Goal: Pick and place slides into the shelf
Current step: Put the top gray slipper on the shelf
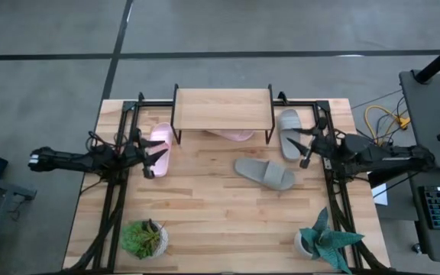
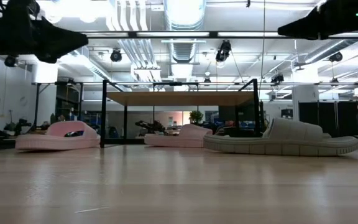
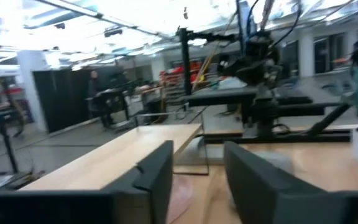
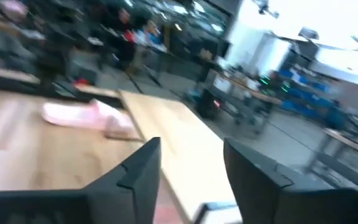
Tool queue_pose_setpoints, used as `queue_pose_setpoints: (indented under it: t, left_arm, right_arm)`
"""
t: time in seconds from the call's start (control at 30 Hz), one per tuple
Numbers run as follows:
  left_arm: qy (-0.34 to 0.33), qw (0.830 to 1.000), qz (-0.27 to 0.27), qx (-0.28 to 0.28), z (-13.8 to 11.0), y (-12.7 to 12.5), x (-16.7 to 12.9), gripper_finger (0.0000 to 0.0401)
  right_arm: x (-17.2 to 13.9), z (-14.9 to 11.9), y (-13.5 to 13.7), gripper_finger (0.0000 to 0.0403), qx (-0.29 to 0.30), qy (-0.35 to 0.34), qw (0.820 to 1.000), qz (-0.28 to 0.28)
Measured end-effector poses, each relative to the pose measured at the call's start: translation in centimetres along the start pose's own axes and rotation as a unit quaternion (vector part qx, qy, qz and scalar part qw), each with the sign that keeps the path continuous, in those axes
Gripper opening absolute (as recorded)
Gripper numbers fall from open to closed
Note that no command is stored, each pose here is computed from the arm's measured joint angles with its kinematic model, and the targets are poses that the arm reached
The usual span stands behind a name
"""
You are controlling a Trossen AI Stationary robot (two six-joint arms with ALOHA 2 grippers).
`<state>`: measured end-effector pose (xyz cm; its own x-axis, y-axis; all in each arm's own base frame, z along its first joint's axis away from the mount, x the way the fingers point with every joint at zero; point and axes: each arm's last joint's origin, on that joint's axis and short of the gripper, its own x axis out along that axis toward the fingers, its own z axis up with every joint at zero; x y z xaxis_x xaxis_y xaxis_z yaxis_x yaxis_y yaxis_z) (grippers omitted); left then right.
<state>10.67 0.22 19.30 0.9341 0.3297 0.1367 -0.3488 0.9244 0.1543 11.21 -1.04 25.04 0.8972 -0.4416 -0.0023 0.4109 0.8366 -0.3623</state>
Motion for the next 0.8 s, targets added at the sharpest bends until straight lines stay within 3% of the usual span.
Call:
queue_pose_setpoints:
  t: [0.2,0.63,0.8]
  left_arm:
    - [-0.018,1.0,0.005,-0.009,0.4,0.0,0.1,0.0186]
    - [-0.035,0.999,0.009,-0.015,0.7,0.1,0.0,0.0189]
    - [-0.032,0.999,0.008,-0.013,0.5,0.1,0.0,0.019]
  right_arm:
    - [1.1,1.2,0.0,0.0198,-0.02,0.069,0.997,0.008]
    - [2.7,2.9,0.3,0.0189,-0.04,0.206,0.977,0.039]
    - [3.1,3.1,0.2,0.0189,-0.079,0.26,0.962,0.009]
